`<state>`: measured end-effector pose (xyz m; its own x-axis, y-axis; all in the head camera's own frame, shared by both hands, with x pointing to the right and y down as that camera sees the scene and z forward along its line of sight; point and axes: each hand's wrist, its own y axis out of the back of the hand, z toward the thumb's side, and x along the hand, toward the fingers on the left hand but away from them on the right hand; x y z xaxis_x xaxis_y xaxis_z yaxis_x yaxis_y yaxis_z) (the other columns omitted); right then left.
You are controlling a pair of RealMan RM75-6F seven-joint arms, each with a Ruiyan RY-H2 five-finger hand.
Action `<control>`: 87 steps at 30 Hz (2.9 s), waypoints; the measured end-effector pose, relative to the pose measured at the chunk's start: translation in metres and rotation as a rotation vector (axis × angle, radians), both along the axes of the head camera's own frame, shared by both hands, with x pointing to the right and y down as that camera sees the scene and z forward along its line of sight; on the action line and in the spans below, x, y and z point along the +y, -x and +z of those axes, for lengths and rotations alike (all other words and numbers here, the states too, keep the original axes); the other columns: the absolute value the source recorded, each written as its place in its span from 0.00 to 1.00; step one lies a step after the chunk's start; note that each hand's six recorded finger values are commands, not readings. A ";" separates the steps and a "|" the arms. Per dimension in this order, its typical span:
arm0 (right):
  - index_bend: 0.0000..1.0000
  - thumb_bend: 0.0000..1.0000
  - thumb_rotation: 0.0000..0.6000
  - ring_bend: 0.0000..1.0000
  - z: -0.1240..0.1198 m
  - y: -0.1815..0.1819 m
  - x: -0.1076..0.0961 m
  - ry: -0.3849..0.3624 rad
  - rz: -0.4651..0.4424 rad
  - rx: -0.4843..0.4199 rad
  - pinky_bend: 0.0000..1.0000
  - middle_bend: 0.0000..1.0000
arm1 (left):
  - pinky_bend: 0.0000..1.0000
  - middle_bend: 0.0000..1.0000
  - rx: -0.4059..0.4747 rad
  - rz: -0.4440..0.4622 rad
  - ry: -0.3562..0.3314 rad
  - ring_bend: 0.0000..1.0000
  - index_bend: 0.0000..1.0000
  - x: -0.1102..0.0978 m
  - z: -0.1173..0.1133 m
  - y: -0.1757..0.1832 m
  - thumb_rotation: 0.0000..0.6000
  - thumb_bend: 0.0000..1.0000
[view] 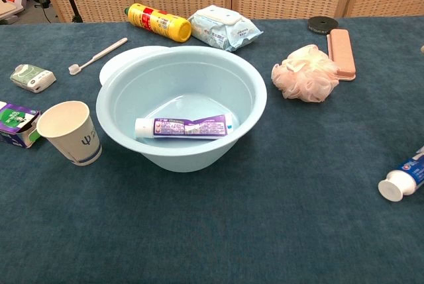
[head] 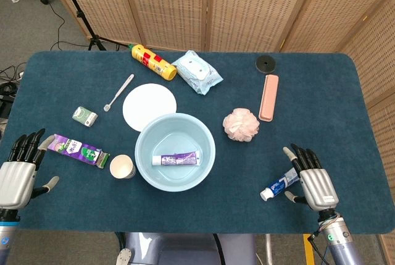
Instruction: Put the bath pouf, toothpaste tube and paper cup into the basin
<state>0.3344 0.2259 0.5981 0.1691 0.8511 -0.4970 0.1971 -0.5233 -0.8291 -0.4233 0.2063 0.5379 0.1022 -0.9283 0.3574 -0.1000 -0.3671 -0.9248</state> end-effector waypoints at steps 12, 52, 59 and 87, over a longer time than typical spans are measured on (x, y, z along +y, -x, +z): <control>0.00 0.00 1.00 0.00 -0.003 0.003 0.001 -0.008 -0.007 -0.014 0.00 0.00 | 0.00 0.00 0.012 -0.005 -0.016 0.00 0.00 0.002 -0.006 0.001 1.00 0.18; 0.04 0.00 1.00 0.00 0.062 0.114 -0.168 0.049 -0.187 0.023 0.00 0.00 | 0.00 0.00 0.018 -0.017 0.034 0.00 0.00 0.002 0.006 0.005 1.00 0.18; 0.08 0.00 1.00 0.00 0.091 0.119 -0.175 0.105 -0.178 0.044 0.00 0.00 | 0.00 0.00 0.015 -0.019 0.046 0.00 0.00 0.001 0.010 0.006 1.00 0.18; 0.57 0.08 1.00 0.38 0.146 0.129 -0.169 0.109 -0.164 0.034 0.42 0.42 | 0.00 0.00 0.040 0.042 0.076 0.00 0.00 0.009 0.015 -0.011 1.00 0.18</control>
